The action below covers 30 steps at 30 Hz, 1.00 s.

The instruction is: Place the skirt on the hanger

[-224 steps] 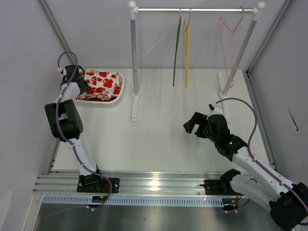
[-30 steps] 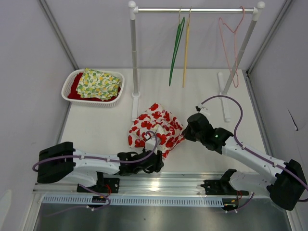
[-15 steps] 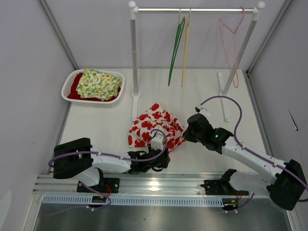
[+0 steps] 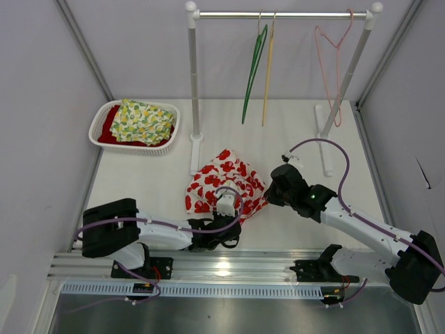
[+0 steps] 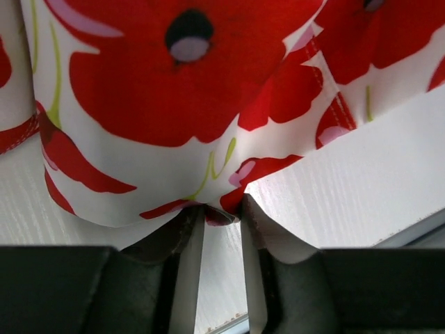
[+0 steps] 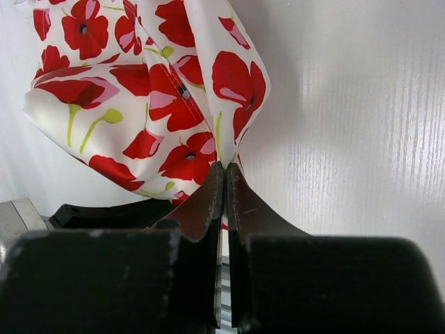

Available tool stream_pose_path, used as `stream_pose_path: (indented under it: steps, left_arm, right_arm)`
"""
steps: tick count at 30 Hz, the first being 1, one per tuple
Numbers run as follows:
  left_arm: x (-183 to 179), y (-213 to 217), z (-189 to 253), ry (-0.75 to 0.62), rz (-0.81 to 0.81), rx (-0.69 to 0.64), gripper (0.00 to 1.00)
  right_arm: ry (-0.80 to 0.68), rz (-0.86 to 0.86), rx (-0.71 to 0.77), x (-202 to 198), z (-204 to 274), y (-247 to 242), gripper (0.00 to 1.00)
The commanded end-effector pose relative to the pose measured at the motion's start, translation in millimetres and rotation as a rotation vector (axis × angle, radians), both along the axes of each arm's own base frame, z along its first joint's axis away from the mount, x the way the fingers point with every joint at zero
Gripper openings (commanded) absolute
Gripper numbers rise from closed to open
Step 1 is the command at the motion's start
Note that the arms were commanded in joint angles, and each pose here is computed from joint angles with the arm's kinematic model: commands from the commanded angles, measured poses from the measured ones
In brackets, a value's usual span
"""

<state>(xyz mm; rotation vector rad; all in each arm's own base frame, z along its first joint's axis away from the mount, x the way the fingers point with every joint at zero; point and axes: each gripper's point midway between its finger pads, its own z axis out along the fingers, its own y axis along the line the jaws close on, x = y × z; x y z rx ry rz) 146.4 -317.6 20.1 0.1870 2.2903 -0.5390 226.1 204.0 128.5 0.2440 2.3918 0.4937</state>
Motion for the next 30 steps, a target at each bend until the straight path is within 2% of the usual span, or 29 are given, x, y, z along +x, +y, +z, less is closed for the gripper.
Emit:
stream_pose_path:
  steps: [1, 3, 4, 5, 9, 14, 16, 17, 21, 22, 24, 25, 30]
  left_arm:
    - [9, -6, 7, -0.029, 0.046, -0.010, 0.22]
    - [9, -7, 8, -0.030, 0.048, -0.019, 0.12]
    - [8, -7, 9, -0.028, 0.046, -0.022, 0.03]
    - [8, -4, 9, -0.028, 0.050, -0.020, 0.00]
    - [7, 7, 21, -0.029, 0.065, -0.032, 0.00]
    - [0, 53, 45, -0.021, 0.123, -0.011, 0.00]
    - [3, 67, 68, -0.037, 0.159, -0.060, 0.00]
    - [3, 84, 67, -0.033, 0.180, -0.016, 0.00]
    - [18, 116, 107, -0.069, 0.246, -0.026, 0.00]
    - [23, 116, 131, -0.089, 0.256, -0.062, 0.00]
    - [36, 140, 150, -0.124, 0.303, -0.037, 0.00]
    - [44, 140, 179, -0.153, 0.314, -0.081, 0.00]
    - [83, 159, 236, -0.246, 0.348, -0.029, 0.00]
  right_arm:
    - [-0.052, 0.001, 0.032, 8, 22, 4, 0.00]
    - [-0.054, -0.001, 0.031, 9, 22, 3, 0.00]
    - [-0.054, 0.000, 0.029, 8, 22, 3, 0.00]
    - [-0.056, -0.004, 0.027, 9, 23, 2, 0.00]
    - [-0.070, -0.018, 0.027, 14, 28, -5, 0.00]
    - [-0.116, -0.068, 0.030, 30, 56, -29, 0.00]
    - [-0.148, -0.096, 0.047, 39, 76, -43, 0.00]
    - [-0.160, -0.102, 0.052, 41, 83, -48, 0.00]
    - [-0.212, -0.113, 0.074, 51, 115, -62, 0.00]
    - [-0.239, -0.116, 0.084, 56, 131, -63, 0.00]
    - [-0.260, -0.132, 0.081, 62, 144, -71, 0.00]
    - [-0.292, -0.127, 0.086, 66, 161, -71, 0.00]
    - [-0.347, -0.165, 0.102, 88, 194, -90, 0.00]
